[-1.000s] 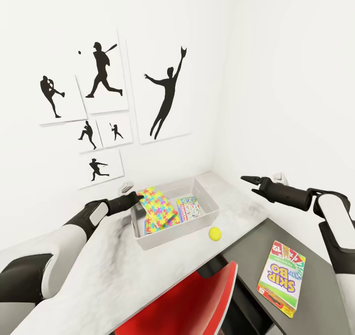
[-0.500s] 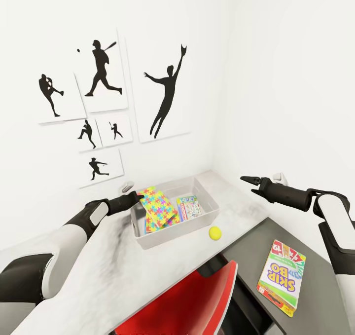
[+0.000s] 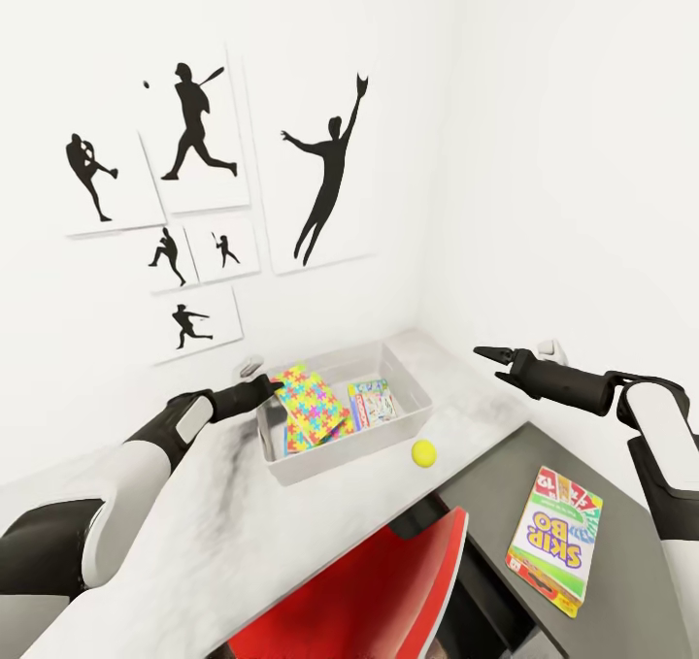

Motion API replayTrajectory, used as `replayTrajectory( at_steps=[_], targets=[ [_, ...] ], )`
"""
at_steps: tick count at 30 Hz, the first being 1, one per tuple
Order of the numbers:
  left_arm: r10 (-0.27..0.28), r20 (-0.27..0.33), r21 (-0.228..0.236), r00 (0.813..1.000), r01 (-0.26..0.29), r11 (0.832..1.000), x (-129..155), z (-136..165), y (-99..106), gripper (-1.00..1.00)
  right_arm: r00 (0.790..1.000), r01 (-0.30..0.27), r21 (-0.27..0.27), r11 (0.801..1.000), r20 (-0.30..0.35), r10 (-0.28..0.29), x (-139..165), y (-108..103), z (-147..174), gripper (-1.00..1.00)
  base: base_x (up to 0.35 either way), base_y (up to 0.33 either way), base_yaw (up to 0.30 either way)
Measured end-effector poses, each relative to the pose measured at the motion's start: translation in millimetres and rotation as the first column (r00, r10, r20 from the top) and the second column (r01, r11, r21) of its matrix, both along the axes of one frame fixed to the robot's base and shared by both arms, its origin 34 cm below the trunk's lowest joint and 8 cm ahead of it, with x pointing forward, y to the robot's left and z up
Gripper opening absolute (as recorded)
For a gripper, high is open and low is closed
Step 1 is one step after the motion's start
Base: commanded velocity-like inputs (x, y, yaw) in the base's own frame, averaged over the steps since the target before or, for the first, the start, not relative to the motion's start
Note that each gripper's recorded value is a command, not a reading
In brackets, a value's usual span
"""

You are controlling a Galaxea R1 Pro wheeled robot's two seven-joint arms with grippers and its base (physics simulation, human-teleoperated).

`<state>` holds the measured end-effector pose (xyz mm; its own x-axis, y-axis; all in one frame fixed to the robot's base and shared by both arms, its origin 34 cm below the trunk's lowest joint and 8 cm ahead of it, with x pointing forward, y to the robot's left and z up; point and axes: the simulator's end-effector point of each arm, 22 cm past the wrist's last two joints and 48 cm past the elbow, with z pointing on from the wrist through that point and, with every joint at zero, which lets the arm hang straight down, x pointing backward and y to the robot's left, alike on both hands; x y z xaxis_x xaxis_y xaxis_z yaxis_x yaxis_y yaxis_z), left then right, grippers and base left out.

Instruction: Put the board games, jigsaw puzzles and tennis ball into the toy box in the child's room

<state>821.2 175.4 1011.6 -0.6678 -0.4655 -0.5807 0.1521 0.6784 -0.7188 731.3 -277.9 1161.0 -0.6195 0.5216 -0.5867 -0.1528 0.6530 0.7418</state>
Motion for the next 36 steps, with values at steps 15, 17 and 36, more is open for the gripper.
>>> replayTrajectory(
  at_steps=[15,17,36],
  targets=[
    [-0.051,0.041,-0.019,0.998,0.052,0.998,16,50,1,-1.0,1.0,0.0,0.0,1.0,-0.023,0.0,4,0,-15,1.0,0.0,0.0,0.0],
    [-0.053,0.039,-0.019,0.998,0.053,0.998,17,49,-1,-1.0,1.0,0.0,0.0,1.0,-0.026,0.0,4,0,-17,1.0,0.0,0.0,0.0],
    [-0.035,0.013,0.009,0.999,0.035,0.999,22,25,1,-1.0,0.998,0.001,0.0,1.0,-0.056,-0.001,8,0,-35,1.0,0.0,0.0,0.0]
  ],
)
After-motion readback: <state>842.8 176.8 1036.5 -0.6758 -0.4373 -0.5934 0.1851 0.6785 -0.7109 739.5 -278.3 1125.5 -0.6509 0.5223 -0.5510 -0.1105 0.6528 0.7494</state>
